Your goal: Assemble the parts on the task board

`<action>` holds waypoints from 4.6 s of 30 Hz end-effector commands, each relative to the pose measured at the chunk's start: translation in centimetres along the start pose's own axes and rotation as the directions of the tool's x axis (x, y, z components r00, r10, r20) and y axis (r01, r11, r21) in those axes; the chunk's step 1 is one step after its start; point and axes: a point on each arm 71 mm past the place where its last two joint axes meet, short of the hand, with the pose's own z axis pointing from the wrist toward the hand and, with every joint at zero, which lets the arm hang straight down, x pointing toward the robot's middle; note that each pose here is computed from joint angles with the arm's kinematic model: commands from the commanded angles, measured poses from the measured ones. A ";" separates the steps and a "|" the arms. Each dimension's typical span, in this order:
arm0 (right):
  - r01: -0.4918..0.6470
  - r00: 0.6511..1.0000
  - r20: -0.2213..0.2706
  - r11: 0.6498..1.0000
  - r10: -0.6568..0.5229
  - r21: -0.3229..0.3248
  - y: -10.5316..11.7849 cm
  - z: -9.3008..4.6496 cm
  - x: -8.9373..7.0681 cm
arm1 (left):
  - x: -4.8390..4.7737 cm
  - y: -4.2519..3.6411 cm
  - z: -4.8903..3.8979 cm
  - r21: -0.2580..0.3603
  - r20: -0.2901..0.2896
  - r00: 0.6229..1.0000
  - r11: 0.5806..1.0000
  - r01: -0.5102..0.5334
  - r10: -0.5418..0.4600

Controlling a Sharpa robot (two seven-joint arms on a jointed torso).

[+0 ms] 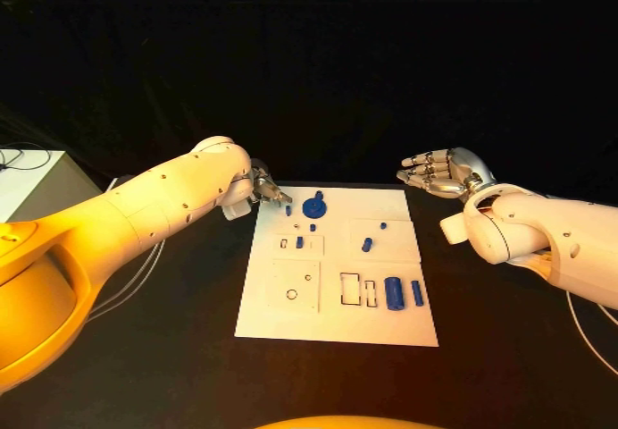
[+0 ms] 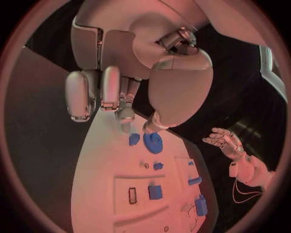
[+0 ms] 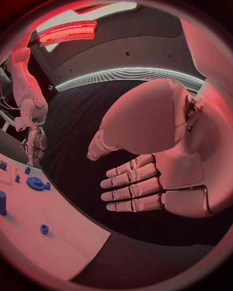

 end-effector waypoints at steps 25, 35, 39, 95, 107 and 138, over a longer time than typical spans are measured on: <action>-0.007 1.000 -0.027 1.000 0.007 -0.007 0.3 0.1 0.5 | 0.95 -0.65 0.35 0.020 -0.049 0.999 1.000 -0.008 0.009; -0.007 1.000 -0.026 1.000 0.007 -0.008 0.4 0.1 0.5 | 1.02 -0.67 0.42 0.020 -0.048 0.999 1.000 -0.007 0.008; -0.008 1.000 -0.027 1.000 0.007 -0.010 0.4 0.2 0.6 | 1.08 -0.72 0.48 0.019 -0.050 0.999 1.000 -0.008 0.009; -0.011 0.999 -0.042 1.000 0.010 -0.009 0.5 0.3 0.8 | 1.51 -0.35 0.95 0.043 -0.077 0.996 0.997 0.059 -0.055; -0.008 0.999 -0.035 1.000 0.008 -0.004 0.3 0.2 0.5 | 1.13 0.35 -0.19 0.067 -0.074 0.992 0.991 0.112 -0.107; 0.003 1.000 -0.002 1.000 -0.003 0.004 -0.3 0.2 -0.7 | 4.45 1.64 -4.23 0.127 0.073 0.997 0.991 -0.034 0.025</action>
